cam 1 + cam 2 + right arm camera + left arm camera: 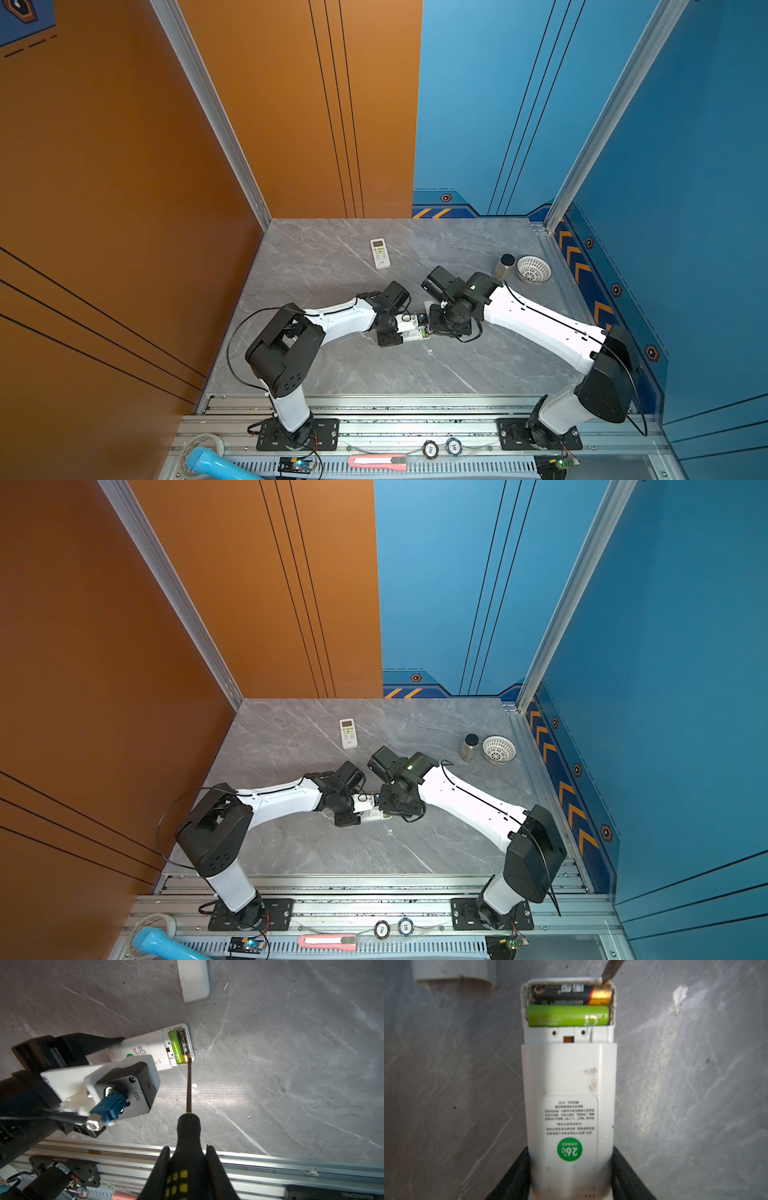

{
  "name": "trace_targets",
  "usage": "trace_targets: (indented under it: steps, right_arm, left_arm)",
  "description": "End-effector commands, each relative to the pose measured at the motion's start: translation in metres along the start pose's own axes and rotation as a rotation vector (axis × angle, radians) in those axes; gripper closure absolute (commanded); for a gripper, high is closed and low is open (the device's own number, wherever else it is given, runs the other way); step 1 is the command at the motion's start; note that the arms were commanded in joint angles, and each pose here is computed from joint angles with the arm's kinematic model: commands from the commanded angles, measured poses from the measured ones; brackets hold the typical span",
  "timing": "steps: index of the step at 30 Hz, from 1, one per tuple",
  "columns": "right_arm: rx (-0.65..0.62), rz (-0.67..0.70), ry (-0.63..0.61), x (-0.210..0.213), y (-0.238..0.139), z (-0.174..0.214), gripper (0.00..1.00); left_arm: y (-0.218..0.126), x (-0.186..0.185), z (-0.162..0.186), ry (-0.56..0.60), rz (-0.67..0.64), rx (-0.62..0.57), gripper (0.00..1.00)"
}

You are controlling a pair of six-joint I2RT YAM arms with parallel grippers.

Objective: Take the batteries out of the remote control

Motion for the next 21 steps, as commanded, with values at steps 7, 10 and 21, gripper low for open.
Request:
trace_targets:
  steps: [7, 10, 21]
  right_arm:
    - [0.065, -0.037, -0.022, 0.010, 0.006, 0.010, 1.00]
    - [0.071, -0.034, -0.016, 0.008, 0.007, 0.012, 1.00]
    - [0.087, -0.019, -0.013, 0.004, 0.009, 0.019, 1.00]
  left_arm:
    - [0.008, -0.015, 0.007, 0.000, 0.051, 0.028, 0.79]
    - [0.008, -0.013, 0.007, -0.003, 0.047, 0.027, 0.79]
    - [0.010, -0.013, 0.008, -0.003, 0.045, 0.033, 0.79]
Point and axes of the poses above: each gripper's point midway between its finger pads, its own y axis out along the fingers, its own x axis along the line the jaws close on, z = x × y, the point moved 3 cm from there along -y, back along the fingers, and after that the axes turned 8 degrees about y, right-handed, at the moved point
